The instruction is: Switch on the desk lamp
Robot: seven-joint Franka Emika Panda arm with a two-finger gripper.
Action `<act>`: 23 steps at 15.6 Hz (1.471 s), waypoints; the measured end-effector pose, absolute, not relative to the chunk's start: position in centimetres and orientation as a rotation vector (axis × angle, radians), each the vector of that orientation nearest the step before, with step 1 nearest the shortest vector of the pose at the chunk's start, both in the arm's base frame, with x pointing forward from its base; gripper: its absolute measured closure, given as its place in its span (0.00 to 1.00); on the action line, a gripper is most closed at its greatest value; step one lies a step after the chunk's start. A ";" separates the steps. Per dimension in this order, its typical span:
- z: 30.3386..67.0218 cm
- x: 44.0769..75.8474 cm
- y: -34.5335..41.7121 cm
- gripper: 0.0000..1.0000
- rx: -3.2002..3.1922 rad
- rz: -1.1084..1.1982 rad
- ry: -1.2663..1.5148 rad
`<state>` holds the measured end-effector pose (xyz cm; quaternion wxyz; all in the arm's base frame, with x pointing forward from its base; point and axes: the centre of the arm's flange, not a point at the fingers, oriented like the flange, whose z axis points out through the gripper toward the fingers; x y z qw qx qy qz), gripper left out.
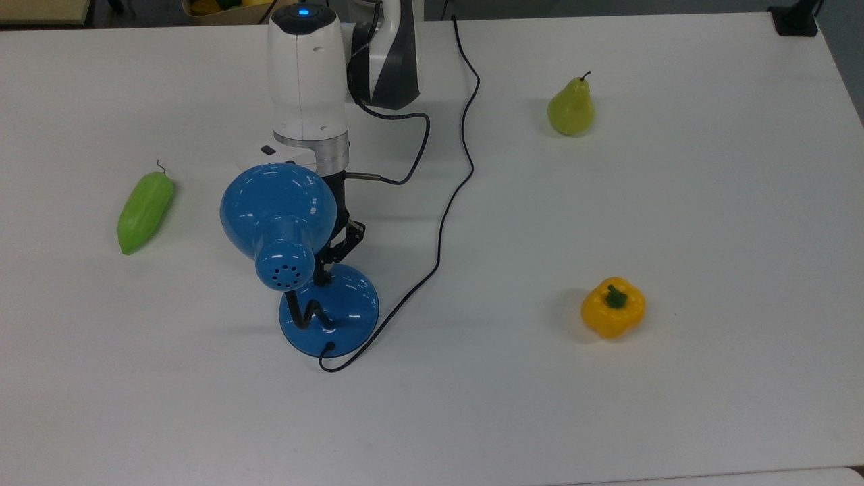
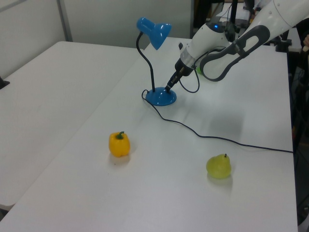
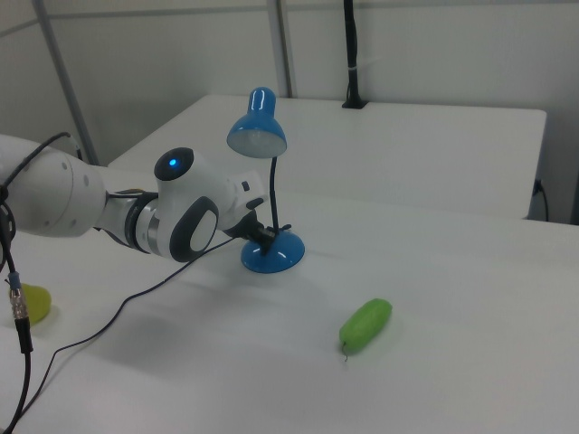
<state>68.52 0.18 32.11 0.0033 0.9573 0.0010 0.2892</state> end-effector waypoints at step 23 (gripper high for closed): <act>32.1 67.8 0.5 0.99 3.001 0.864 0.043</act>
